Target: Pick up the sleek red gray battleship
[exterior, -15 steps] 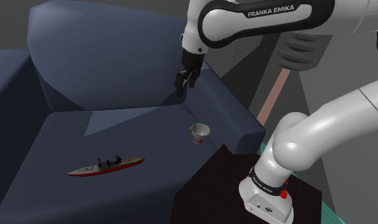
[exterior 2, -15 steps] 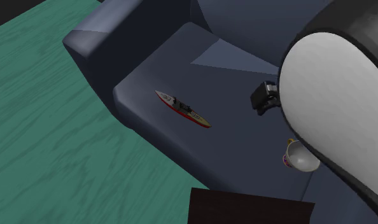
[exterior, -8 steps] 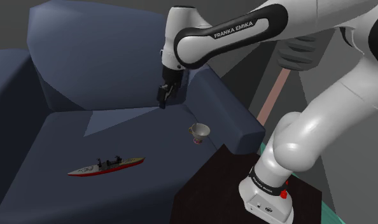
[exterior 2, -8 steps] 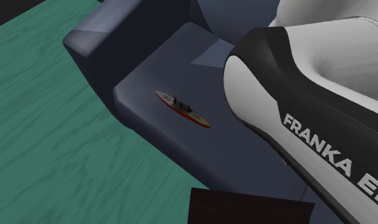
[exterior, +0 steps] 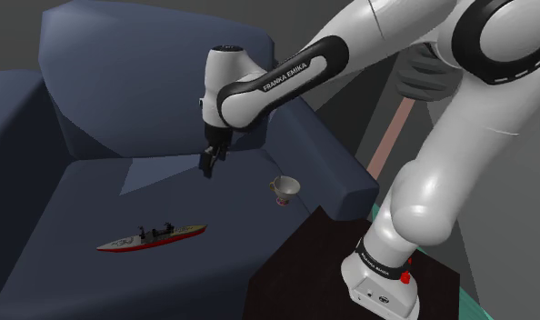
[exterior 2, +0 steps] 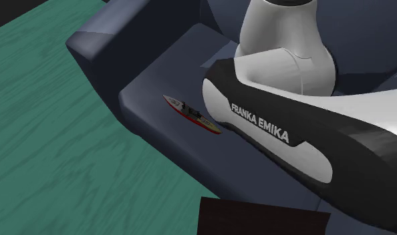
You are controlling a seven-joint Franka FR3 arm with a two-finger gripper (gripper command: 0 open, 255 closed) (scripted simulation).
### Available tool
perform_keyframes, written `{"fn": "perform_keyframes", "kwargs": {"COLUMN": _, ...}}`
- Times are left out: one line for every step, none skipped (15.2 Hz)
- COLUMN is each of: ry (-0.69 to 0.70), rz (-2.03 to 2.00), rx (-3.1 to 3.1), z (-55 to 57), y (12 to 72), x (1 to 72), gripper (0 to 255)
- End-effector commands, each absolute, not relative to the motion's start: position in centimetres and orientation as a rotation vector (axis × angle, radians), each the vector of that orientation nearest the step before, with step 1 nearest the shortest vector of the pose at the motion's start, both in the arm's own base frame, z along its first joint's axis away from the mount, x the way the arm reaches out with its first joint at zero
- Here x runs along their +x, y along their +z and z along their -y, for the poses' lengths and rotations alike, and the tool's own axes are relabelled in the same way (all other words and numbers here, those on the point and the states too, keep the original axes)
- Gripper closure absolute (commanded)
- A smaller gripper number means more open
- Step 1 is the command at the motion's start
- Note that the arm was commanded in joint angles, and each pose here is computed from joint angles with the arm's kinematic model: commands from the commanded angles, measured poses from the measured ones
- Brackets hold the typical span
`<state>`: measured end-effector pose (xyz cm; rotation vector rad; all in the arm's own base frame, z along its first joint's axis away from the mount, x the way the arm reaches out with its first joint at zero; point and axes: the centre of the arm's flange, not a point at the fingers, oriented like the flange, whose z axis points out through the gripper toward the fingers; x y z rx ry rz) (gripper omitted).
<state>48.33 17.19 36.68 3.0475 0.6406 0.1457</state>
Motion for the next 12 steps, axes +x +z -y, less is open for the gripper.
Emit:
{"fn": "perform_keyframes", "kwargs": {"ry": 0.148, "rz": -0.689, "rx": 3.041, "z": -19.0, "y": 34.9, "x": 49.6, "gripper": 0}}
{"fn": "perform_keyframes", "kwargs": {"ry": 0.148, "rz": -0.713, "rx": 3.037, "z": -19.7, "y": 33.9, "x": 50.1, "gripper": 0}}
{"fn": "perform_keyframes", "kwargs": {"ry": 0.149, "rz": -0.736, "rx": 3.032, "z": -20.4, "y": 33.0, "x": 50.6, "gripper": 0}}
{"fn": "perform_keyframes", "kwargs": {"ry": 0.149, "rz": -0.76, "rx": 3.028, "z": -21.1, "y": 32.0, "x": 51.2, "gripper": 0}}
{"fn": "perform_keyframes", "kwargs": {"ry": 0.149, "rz": -0.783, "rx": 3.023, "z": -21.8, "y": 31.1, "x": 51.7, "gripper": 0}}
{"fn": "perform_keyframes", "kwargs": {"ry": 0.15, "rz": -0.807, "rx": 3.018, "z": -22.6, "y": 30.1, "x": 52.2, "gripper": 0}}
{"fn": "perform_keyframes", "kwargs": {"ry": 0.15, "rz": -0.83, "rx": 3.013, "z": -23.3, "y": 29.2, "x": 52.6, "gripper": 0}}
{"fn": "perform_keyframes", "kwargs": {"ry": 0.151, "rz": -0.853, "rx": 3.008, "z": -24.1, "y": 28.2, "x": 53.1, "gripper": 0}}
{"fn": "perform_keyframes", "kwargs": {"ry": 0.151, "rz": -0.877, "rx": 3.003, "z": -24.8, "y": 27.3, "x": 53.6, "gripper": 0}}
{"fn": "perform_keyframes", "kwargs": {"ry": 0.151, "rz": -0.9, "rx": 2.997, "z": -25.6, "y": 26.3, "x": 54.0, "gripper": 0}}
{"fn": "perform_keyframes", "kwargs": {"ry": 0.152, "rz": -0.923, "rx": 2.991, "z": -26.4, "y": 25.3, "x": 54.5, "gripper": 0}}
{"fn": "perform_keyframes", "kwargs": {"ry": 0.152, "rz": -0.946, "rx": 2.986, "z": -27.1, "y": 24.4, "x": 54.9, "gripper": 0}}
